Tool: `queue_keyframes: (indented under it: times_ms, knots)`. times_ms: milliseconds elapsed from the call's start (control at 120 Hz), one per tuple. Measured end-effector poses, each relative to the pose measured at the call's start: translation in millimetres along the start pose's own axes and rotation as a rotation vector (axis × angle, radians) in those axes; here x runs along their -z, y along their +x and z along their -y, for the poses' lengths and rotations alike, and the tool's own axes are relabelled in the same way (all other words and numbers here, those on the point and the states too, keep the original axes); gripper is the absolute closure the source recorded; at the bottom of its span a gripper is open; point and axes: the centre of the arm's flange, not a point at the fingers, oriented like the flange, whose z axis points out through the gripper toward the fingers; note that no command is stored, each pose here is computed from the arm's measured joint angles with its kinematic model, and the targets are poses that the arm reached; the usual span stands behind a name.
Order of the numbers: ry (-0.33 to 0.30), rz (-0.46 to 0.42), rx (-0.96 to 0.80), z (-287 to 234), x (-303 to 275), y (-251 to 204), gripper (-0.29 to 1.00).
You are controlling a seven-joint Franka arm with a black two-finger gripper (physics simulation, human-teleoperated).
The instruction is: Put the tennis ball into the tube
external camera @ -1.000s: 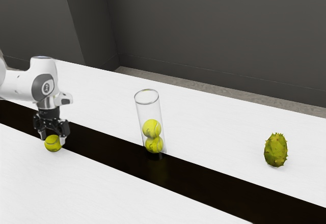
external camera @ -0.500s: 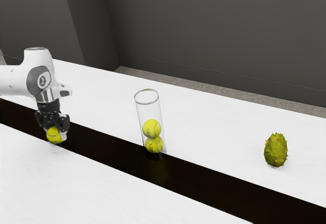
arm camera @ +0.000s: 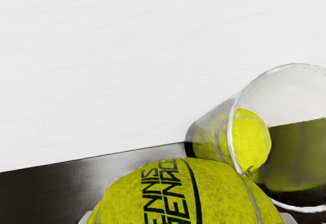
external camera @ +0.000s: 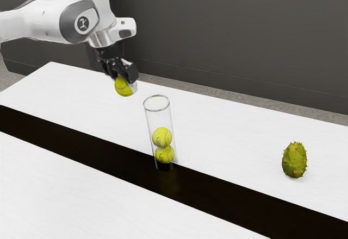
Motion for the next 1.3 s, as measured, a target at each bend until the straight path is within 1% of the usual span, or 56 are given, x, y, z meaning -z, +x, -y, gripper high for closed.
queue_keyframes:
  times_ms: [108, 175, 342, 517, 700, 825, 933, 1000, 1100, 1233, 1300]
  knots:
    - [-0.016, 0.000, -0.041, -51, 7, 9, 0.54]
    - [-0.025, 0.002, -0.047, -70, 8, 14, 0.54]
    - [-0.030, 0.018, 0.022, -61, 5, 16, 0.53]
    - [-0.036, 0.033, 0.042, -78, 2, 16, 0.52]
    - [-0.053, 0.045, 0.063, -77, -10, 31, 0.27]
    - [-0.060, 0.049, 0.069, -79, -14, 38, 0.16]
    - [-0.059, 0.048, 0.075, -80, -12, 38, 0.09]
    - [-0.043, 0.033, 0.075, -84, 9, 32, 0.07]
    - [0.025, 0.009, 0.005, -85, 39, 30, 0.04]
    - [0.092, 0.028, -0.101, -85, 49, 27, 0.02]
    - [0.117, 0.020, -0.138, -84, 63, 28, 0.02]
